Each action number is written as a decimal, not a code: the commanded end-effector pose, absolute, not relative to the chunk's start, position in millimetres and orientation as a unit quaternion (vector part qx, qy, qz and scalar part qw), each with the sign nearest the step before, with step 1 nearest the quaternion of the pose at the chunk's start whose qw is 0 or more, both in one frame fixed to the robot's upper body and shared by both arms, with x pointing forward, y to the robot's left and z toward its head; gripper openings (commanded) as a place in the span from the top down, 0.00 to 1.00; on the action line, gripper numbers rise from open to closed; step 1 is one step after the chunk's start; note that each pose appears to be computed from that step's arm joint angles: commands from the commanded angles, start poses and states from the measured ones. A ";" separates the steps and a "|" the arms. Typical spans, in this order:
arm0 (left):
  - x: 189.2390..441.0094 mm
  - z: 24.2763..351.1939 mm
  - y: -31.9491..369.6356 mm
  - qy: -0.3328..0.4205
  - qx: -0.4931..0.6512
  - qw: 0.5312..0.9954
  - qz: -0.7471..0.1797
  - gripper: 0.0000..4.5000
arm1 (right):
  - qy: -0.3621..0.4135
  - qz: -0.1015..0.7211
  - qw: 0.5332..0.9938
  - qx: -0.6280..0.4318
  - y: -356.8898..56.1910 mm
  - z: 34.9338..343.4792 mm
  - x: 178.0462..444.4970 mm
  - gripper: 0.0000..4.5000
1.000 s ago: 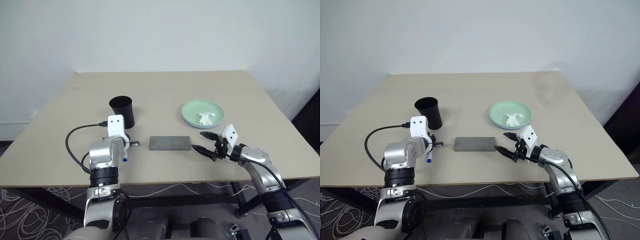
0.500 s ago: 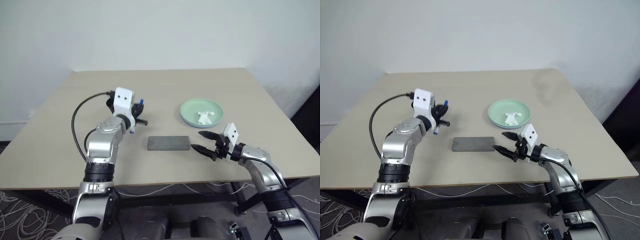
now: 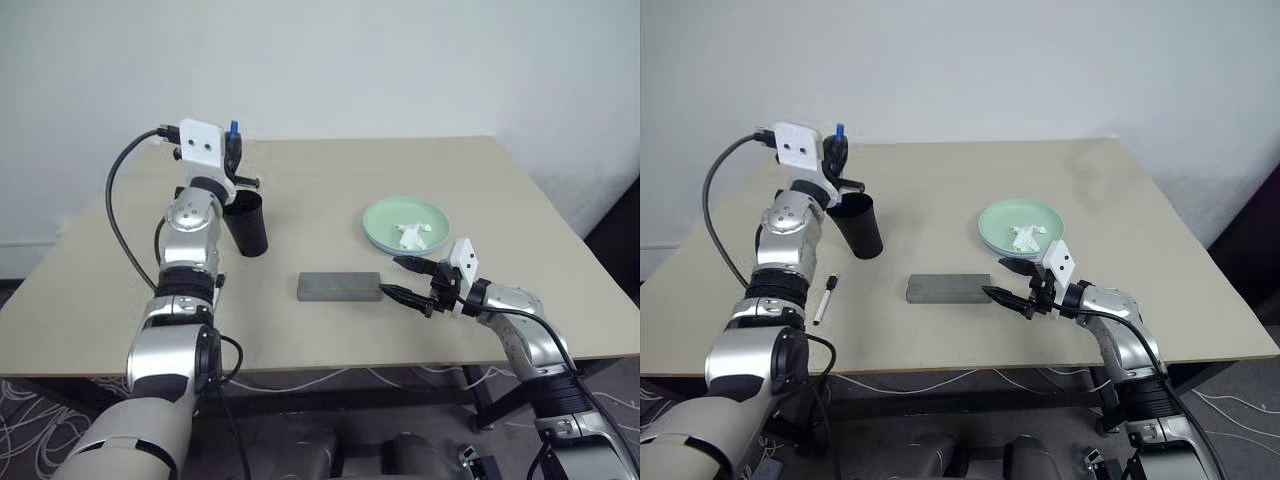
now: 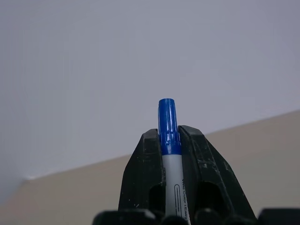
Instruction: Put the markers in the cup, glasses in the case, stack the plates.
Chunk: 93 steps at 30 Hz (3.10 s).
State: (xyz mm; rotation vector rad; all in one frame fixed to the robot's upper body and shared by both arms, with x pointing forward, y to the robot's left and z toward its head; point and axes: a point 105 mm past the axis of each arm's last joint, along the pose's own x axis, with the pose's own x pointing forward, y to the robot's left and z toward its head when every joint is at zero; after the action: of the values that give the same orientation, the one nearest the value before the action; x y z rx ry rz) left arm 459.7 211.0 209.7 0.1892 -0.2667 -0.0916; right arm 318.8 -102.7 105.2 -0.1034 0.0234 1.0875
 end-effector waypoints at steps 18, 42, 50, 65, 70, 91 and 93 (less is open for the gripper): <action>462.9 220.7 202.5 -0.167 0.085 0.981 -0.049 0.38 | -0.027 0.505 0.861 -0.056 -105.1 125.6 320.3 0.21; 378.1 197.3 284.2 0.155 0.014 0.983 0.092 0.38 | -0.027 0.542 0.839 -0.051 -101.0 129.8 317.0 0.21; 344.1 119.2 281.9 0.297 -0.032 0.948 0.112 0.38 | -0.026 0.547 0.835 -0.050 -97.1 128.1 318.9 0.21; 356.1 68.3 270.3 0.353 -0.044 0.931 0.081 0.38 | -0.025 0.532 0.845 -0.050 -99.1 124.4 317.8 0.21; 363.2 67.1 267.7 0.349 -0.036 0.934 0.071 0.38 | -0.024 0.527 0.848 -0.050 -100.1 122.8 317.9 0.21; 384.0 83.2 263.3 0.295 -0.013 0.955 0.039 1.00 | -0.023 0.523 0.851 -0.053 -99.8 121.8 320.1 0.21; 386.4 91.8 255.9 0.274 -0.020 0.961 0.008 1.00 | -0.023 0.522 0.851 -0.053 -99.5 122.0 320.6 0.21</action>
State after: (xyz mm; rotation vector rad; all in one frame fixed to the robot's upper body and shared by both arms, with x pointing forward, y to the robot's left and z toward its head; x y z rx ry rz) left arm 376.6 258.9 62.5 -0.0628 0.6657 0.0597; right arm 318.3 -100.6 107.1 -0.0901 0.0157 1.1022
